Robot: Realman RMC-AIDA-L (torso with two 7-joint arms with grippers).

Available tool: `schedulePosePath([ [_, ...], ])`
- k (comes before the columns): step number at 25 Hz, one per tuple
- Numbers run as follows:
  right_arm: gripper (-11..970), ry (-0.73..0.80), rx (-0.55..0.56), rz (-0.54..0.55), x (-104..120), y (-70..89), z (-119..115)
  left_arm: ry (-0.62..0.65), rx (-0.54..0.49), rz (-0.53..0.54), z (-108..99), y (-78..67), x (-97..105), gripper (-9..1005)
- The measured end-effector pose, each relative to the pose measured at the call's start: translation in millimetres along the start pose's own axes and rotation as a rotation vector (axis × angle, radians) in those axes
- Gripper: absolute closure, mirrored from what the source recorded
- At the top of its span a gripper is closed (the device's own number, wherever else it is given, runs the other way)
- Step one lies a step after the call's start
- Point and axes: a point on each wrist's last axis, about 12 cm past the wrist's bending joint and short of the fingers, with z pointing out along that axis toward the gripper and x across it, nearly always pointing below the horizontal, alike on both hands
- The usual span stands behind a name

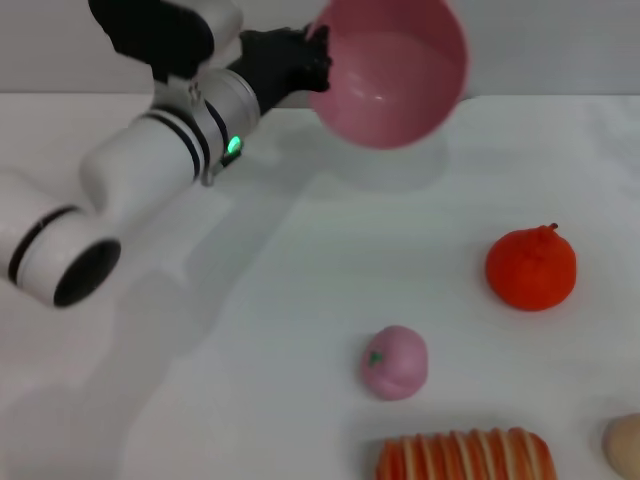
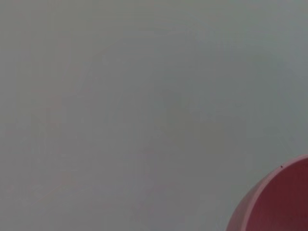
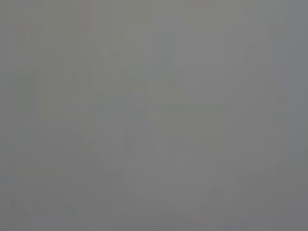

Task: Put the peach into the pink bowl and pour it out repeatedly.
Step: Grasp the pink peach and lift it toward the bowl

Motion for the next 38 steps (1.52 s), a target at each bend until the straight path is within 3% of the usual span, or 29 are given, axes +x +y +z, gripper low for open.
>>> schedulePosePath([
  [6,514,0.05,-0.242,-0.038,-10.8,26.4,8.7,0.133,-0.069,-0.024,10.7,10.3,-4.1,951],
  [14,522,0.181,-0.611,-0.175,-24.8,73.4,21.9,0.243,-0.121,-0.053,13.9,18.5,-3.6,951],
  [22,529,0.454,-0.918,-0.225,-29.0,123.8,37.8,0.281,-0.153,-0.082,13.3,25.3,-3.5,951],
  [25,532,0.631,-0.976,-0.269,-26.7,140.3,43.4,0.279,-0.172,-0.103,14.3,30.4,-8.2,951],
  [29,535,0.791,-0.977,-0.304,-21.7,151.2,48.3,0.274,-0.176,-0.108,14.9,31.7,-10.3,951],
  [34,540,0.994,-0.885,-0.32,-11.0,149.9,54.2,0.342,-0.202,-0.135,18.8,34.8,-20.0,950],
  [38,543,1.034,-0.861,-0.314,-6.5,147.6,54.3,0.393,-0.203,-0.124,18.8,34.2,-22.0,950],
])
